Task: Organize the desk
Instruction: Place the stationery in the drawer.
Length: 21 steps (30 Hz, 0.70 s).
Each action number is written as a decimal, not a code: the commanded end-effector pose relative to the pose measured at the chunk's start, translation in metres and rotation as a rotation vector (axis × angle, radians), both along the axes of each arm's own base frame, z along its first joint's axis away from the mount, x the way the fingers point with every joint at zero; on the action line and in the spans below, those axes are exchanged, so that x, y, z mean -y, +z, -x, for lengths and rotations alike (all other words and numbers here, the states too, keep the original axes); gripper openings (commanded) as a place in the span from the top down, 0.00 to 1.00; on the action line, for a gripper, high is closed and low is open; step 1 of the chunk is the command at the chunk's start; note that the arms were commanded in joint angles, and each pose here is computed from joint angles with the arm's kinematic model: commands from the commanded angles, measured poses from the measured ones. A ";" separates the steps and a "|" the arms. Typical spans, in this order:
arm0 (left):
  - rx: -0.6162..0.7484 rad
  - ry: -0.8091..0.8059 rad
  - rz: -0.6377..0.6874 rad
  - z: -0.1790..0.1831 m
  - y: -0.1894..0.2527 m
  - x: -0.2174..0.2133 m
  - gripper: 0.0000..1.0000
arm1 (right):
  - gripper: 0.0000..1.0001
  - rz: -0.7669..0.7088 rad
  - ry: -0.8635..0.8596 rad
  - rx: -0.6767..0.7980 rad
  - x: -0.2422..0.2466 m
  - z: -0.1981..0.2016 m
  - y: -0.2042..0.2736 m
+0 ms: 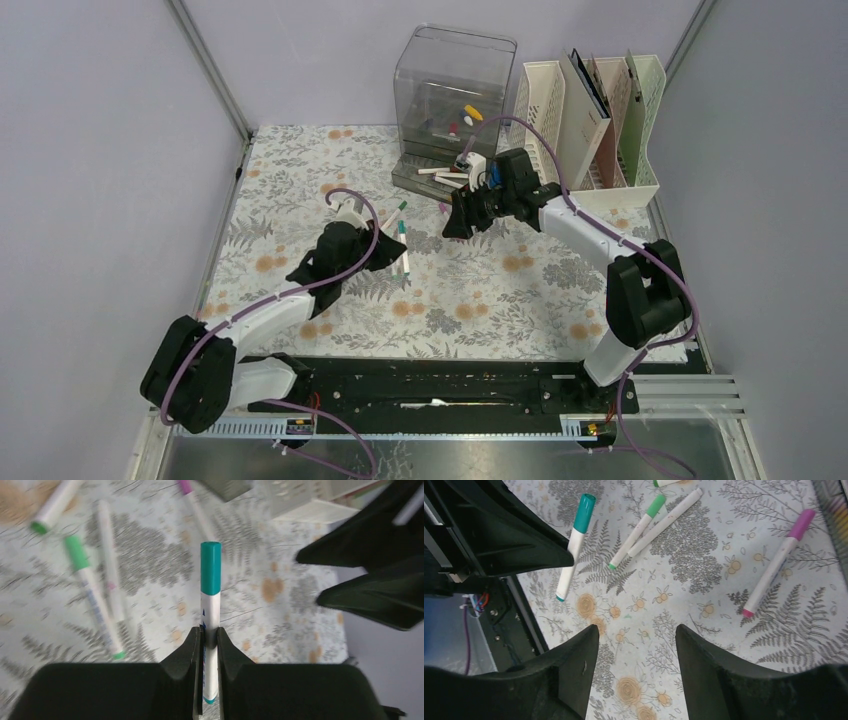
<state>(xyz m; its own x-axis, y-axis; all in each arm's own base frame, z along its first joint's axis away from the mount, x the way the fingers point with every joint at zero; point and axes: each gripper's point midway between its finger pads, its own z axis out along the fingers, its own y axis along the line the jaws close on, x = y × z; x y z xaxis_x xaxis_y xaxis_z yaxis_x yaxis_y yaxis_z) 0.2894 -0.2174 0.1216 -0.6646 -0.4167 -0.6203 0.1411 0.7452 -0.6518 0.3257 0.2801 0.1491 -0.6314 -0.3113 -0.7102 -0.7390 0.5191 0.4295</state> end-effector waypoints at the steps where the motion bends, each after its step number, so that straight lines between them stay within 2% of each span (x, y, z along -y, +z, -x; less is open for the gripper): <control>1: 0.180 -0.132 0.200 -0.005 0.054 0.034 1.00 | 0.35 -0.117 0.023 -0.037 -0.016 0.010 0.020; 4: 0.223 -0.179 0.252 -0.001 0.062 0.042 1.00 | 0.34 -0.175 0.029 -0.084 -0.022 0.016 0.024; 11: 0.245 -0.235 0.285 0.004 0.067 0.056 1.00 | 0.34 -0.288 0.025 -0.172 -0.035 0.021 0.035; 21: 0.245 -0.282 0.304 0.005 0.069 0.068 1.00 | 0.35 -0.303 0.010 -0.217 -0.036 0.024 0.027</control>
